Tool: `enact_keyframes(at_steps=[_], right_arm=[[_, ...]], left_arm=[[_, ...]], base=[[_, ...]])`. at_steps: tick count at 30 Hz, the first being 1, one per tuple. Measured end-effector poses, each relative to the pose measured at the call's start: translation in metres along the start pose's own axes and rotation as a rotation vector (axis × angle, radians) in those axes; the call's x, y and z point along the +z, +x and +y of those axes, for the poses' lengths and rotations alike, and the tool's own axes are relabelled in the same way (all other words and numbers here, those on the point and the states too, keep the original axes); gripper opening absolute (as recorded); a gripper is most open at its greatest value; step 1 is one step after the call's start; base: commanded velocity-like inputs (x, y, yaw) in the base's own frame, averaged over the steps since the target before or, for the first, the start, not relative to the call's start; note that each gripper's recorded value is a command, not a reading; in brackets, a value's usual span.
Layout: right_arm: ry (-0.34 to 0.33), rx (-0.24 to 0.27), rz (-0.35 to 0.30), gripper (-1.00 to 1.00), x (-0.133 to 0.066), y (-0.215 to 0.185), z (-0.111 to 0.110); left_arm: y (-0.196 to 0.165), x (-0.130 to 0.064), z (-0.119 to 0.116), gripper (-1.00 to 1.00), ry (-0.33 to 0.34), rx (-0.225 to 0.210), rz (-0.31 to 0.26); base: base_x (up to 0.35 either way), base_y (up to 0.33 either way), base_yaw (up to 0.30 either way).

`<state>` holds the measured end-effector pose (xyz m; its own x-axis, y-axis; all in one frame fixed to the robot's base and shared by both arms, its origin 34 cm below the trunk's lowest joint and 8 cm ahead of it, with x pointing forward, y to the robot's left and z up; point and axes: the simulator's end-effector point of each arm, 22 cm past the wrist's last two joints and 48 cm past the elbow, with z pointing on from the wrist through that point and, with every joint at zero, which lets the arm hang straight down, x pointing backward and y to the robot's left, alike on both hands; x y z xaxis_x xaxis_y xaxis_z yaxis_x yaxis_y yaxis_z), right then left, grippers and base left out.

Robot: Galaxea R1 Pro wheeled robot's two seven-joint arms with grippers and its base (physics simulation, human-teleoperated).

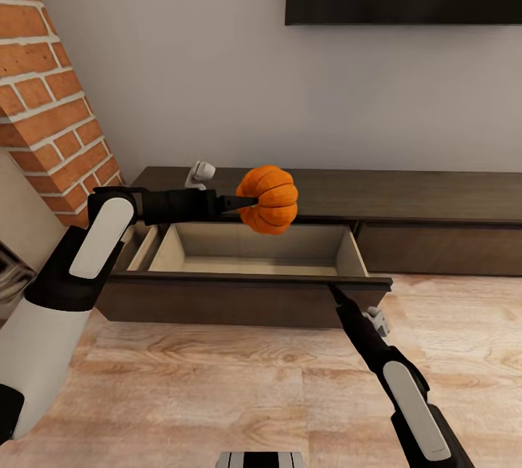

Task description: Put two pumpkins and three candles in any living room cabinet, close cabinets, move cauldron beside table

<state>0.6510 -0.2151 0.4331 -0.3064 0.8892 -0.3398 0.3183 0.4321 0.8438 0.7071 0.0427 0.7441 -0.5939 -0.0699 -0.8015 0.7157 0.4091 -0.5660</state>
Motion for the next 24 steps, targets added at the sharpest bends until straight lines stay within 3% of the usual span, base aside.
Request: enact_keyframes(at_steps=[11, 18, 24], right_arm=[[0.014, -0.006, 0.012, 1.00, -0.016, 0.001, 0.006], [0.097, -0.014, 0.016, 1.00, -0.021, -0.002, -0.005], [0.126, -0.012, 0.004, 1.00, -0.022, -0.007, -0.011]], left_arm=[[0.000, -0.001, 0.001, -1.00, -0.004, 0.000, -0.001], [-0.001, -0.001, 0.007, -1.00, -0.024, -0.004, -0.003], [0.000, -0.001, 0.012, -1.00, -0.036, -0.012, -0.001]], base=[[0.000, 0.000, 0.000], [0.000, 0.000, 0.000], [0.000, 0.000, 0.000]])
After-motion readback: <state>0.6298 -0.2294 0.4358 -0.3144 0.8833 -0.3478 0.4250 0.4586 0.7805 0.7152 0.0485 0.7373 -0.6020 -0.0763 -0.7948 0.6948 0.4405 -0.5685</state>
